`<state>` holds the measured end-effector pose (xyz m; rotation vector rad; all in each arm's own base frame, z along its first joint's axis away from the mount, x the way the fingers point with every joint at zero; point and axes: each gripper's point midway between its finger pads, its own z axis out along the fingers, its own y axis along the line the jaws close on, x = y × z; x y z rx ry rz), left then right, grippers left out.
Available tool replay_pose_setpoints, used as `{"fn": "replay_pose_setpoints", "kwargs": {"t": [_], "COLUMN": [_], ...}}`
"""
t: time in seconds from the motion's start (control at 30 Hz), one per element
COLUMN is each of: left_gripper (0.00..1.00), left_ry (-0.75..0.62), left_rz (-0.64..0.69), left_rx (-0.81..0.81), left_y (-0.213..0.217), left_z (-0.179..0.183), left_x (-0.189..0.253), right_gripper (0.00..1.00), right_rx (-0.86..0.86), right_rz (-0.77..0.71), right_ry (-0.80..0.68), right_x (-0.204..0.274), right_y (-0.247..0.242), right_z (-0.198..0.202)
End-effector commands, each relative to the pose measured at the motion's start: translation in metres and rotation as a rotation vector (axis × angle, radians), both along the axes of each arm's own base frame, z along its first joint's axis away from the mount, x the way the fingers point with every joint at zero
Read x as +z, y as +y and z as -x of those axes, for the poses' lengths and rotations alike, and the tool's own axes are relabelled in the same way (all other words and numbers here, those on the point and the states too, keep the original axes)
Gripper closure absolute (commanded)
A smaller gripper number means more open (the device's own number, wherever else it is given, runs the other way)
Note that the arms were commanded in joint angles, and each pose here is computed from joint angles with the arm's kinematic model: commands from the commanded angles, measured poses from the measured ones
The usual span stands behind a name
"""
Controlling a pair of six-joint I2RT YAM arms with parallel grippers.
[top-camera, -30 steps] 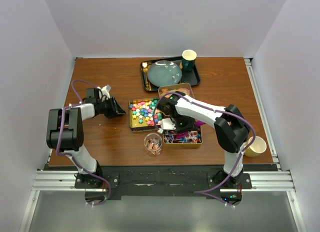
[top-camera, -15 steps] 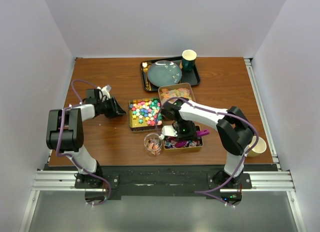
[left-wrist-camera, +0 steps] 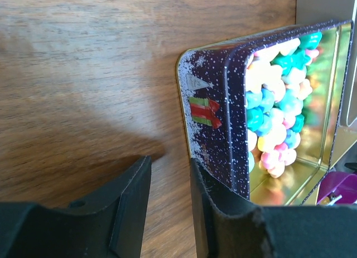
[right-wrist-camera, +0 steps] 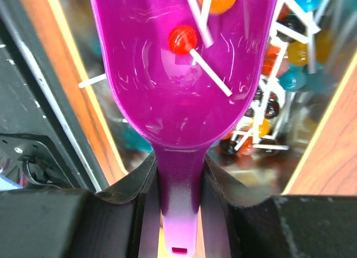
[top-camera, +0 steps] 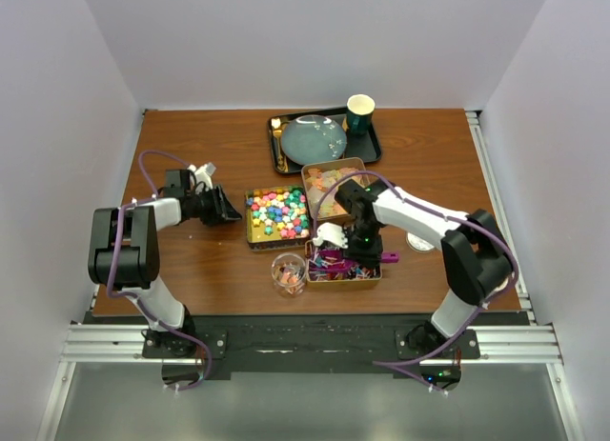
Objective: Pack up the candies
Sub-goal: Scoop the fake candies from the storage box.
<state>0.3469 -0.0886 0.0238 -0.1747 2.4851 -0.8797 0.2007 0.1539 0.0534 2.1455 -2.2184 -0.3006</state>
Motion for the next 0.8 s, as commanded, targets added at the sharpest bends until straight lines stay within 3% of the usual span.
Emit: {"fn": "replay_pose_setpoints", "kwargs": {"t": [0.0,0.13,0.37,0.63,0.77], "left_gripper": [0.6,0.58,0.43,0.43,0.43], "left_ry": [0.025,0.005,-0.001,-0.022,-0.034], "left_rz": [-0.027,-0.024,-0.024,-0.032,-0.037], "left_rx": [-0.054,-0.069,-0.066,-0.061,-0.053], "left_y": [-0.001,-0.002,-0.002,0.0,0.001], "left_z": [0.01,0.007,0.004,-0.003,-0.006], "left_x": [-0.006,-0.001,0.002,0.009,0.013], "right_gripper": [1.0,1.0,1.0,1.0,1.0], "right_rx": [0.029,0.008,-0.06,-0.032,-0.02], "right_rz": [-0.159,-0.211,-0.296,-0.266,-0.26], "right_ry": [-0.003,-0.014,-0.038,-0.093,-0.16], "right_x": [0.005,0.009,0.028,0.056,0.092], "right_y": [0.013,0.008,0.004,-0.008,-0.004], "right_z": [0.007,0.007,0.003,0.001,-0.019]}}
